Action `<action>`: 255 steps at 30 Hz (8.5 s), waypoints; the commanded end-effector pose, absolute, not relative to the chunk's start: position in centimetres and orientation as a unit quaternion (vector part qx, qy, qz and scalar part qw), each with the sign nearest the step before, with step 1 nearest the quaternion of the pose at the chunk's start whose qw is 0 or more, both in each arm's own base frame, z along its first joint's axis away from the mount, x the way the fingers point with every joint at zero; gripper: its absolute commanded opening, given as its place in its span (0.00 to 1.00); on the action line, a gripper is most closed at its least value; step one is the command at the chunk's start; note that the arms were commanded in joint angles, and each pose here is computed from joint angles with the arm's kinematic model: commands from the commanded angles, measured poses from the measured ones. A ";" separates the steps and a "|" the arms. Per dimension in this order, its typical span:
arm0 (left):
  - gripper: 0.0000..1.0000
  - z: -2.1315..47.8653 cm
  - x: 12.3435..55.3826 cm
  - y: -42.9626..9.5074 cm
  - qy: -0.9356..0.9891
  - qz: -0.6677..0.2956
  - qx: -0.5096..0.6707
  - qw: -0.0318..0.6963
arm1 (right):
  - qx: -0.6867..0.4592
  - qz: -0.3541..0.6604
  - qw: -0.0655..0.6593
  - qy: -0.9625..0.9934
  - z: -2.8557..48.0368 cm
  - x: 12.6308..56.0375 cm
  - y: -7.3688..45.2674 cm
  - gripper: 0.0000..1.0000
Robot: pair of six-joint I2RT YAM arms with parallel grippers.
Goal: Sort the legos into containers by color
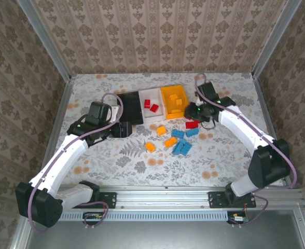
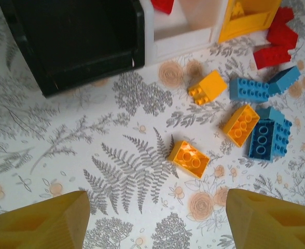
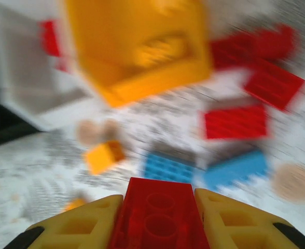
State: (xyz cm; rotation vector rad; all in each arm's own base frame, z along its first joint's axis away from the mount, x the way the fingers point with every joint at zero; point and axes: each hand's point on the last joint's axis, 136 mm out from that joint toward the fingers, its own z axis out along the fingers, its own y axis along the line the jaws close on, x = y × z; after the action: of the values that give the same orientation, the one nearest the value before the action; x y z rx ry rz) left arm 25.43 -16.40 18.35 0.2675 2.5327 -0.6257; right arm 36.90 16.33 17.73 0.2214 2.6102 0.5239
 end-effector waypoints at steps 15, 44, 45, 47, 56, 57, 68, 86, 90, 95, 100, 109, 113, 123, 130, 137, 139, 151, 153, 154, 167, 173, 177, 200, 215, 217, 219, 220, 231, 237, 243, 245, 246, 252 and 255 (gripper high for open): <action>0.73 12.8 21.0 -17.1 0.942 -0.264 0.063 0.197 | -0.003 0.279 0.193 0.941 15.0 49.5 31.6 0.53; 0.92 5.3 23.3 -26.8 0.915 -0.167 0.355 0.088 | 0.050 0.225 0.240 0.943 15.9 29.9 16.6 0.69; 0.92 5.0 23.3 -27.0 0.914 -0.165 0.360 0.084 | 0.055 0.225 0.240 0.943 15.7 29.5 16.3 0.69; 0.92 4.4 23.4 -27.2 0.914 -0.159 0.366 0.078 | 0.065 0.224 0.241 0.942 15.4 28.7 15.6 0.69; 0.92 2.2 23.3 -28.4 0.907 -0.140 0.395 0.055 | 0.074 0.228 0.244 0.939 14.8 28.5 15.3 0.69; 0.91 1.9 23.2 -28.4 0.906 -0.135 0.397 0.052 | 0.076 0.229 0.244 0.939 14.8 28.6 15.4 0.69; 0.65 1.8 21.9 -27.1 0.909 -0.111 0.399 0.034 | 0.085 0.228 0.251 0.937 14.6 29.2 15.3 0.69; 0.53 18.9 32.6 -31.7 0.910 -0.256 0.246 0.214 | 0.131 0.181 0.270 0.937 13.1 27.7 10.9 0.69; 0.53 21.2 36.6 -35.1 0.898 -0.284 0.234 0.241 | 0.135 0.186 0.261 0.937 12.2 27.1 10.9 0.69; 0.53 21.0 40.4 -39.5 0.888 -0.287 0.258 0.251 | 0.135 0.185 0.258 0.939 11.6 26.7 10.8 0.69; 0.53 18.2 43.6 -41.3 0.895 -0.263 0.263 0.245 | 0.134 0.151 0.254 0.946 11.2 26.5 9.6 0.69; 0.66 16.6 45.6 -41.6 0.898 -0.260 0.261 0.239 | 0.101 0.187 0.172 0.962 8.2 25.8 12.5 0.73; 0.71 17.7 45.2 -41.2 0.897 -0.258 0.266 0.242 | 0.078 0.188 0.146 0.968 7.5 25.4 14.0 0.75; 0.73 20.3 38.5 -36.8 0.897 -0.221 0.289 0.252 | 0.047 0.175 0.129 0.975 6.8 25.0 17.5 0.68; 0.73 16.8 31.9 -29.4 0.920 -0.171 0.266 0.234 | 0.038 0.186 0.125 0.974 6.8 25.1 20.0 0.58; 0.73 14.6 27.5 -24.3 0.934 -0.137 0.251 0.215 | 0.031 0.165 0.104 0.980 5.6 25.2 21.1 0.57; 0.74 14.0 26.5 -23.1 0.937 -0.131 0.243 0.213 | 0.032 0.160 0.100 0.982 5.3 25.4 21.3 0.57; 0.74 14.0 24.8 -19.5 0.942 -0.134 0.210 0.226 | 0.023 0.100 0.066 0.993 3.2 26.0 21.6 0.40; 0.74 13.8 24.6 -19.2 0.942 -0.134 0.207 0.225 | 0.020 0.093 0.063 0.994 3.0 25.9 21.6 0.40; 0.74 13.8 24.6 -19.0 0.943 -0.135 0.205 0.225 | 0.019 0.089 0.062 0.994 2.9 25.9 21.6 0.40; 0.74 13.2 24.2 -18.7 0.944 -0.142 0.199 0.222 | -0.001 0.089 0.094 0.992 6.5 25.3 22.1 0.31; 0.75 13.5 24.3 -18.8 0.943 -0.147 0.196 0.223 | -0.005 0.116 0.124 0.986 9.6 25.6 22.9 0.31; 0.75 13.5 24.1 -18.7 0.944 -0.150 0.193 0.222 | -0.013 0.108 0.116 0.987 9.6 25.6 22.9 0.41; 0.75 13.9 23.0 -16.2 0.947 -0.145 0.170 0.232 | -0.039 0.031 0.068 0.996 3.9 27.0 23.3 0.31; 0.75 14.2 23.5 -16.0 0.948 -0.156 0.150 0.232 | -0.043 0.125 0.148 0.980 12.4 28.2 25.8 0.26; 0.75 14.1 23.6 -15.5 0.951 -0.155 0.135 0.231 | -0.050 0.158 0.159 0.973 13.6 29.1 27.5 0.26; 0.75 14.0 23.6 -14.9 0.954 -0.155 0.118 0.230 | -0.058 0.190 0.168 0.966 14.7 30.3 29.6 0.26; 0.75 14.0 23.6 -14.6 0.954 -0.157 0.109 0.231 | -0.062 0.208 0.173 0.961 15.3 31.1 30.8 0.26; 0.75 13.9 22.2 -12.7 0.956 -0.183 0.059 0.223 | -0.105 0.266 0.208 0.935 15.8 41.6 40.8 0.30; 0.76 14.0 21.9 -12.4 0.957 -0.179 0.056 0.220 | -0.104 0.262 0.233 0.931 16.1 45.7 42.2 0.57; 0.76 13.9 22.4 -12.6 0.956 -0.180 0.058 0.226 | -0.105 0.247 0.262 0.927 19.3 43.3 38.8 0.59; 0.76 13.8 22.7 -13.4 0.953 -0.190 0.068 0.227 | -0.095 0.236 0.275 0.927 20.0 41.4 35.9 0.61; 0.76 13.9 22.8 -13.9 0.952 -0.193 0.075 0.227 | -0.087 0.229 0.277 0.929 19.8 40.5 34.4 0.62; 0.79 14.0 22.9 -19.6 0.941 -0.193 0.170 0.222 | 0.001 0.178 0.240 0.954 16.1 34.3 22.3 0.69; 0.80 13.7 23.1 -22.4 0.937 -0.192 0.199 0.213 | 0.037 0.168 0.208 0.963 12.8 30.7 17.8 0.75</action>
State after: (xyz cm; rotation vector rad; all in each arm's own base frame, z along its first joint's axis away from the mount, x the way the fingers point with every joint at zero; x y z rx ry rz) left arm 21.69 -20.14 12.17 0.5286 2.6709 -0.5174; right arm 33.09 20.91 16.53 0.0068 2.5945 0.5255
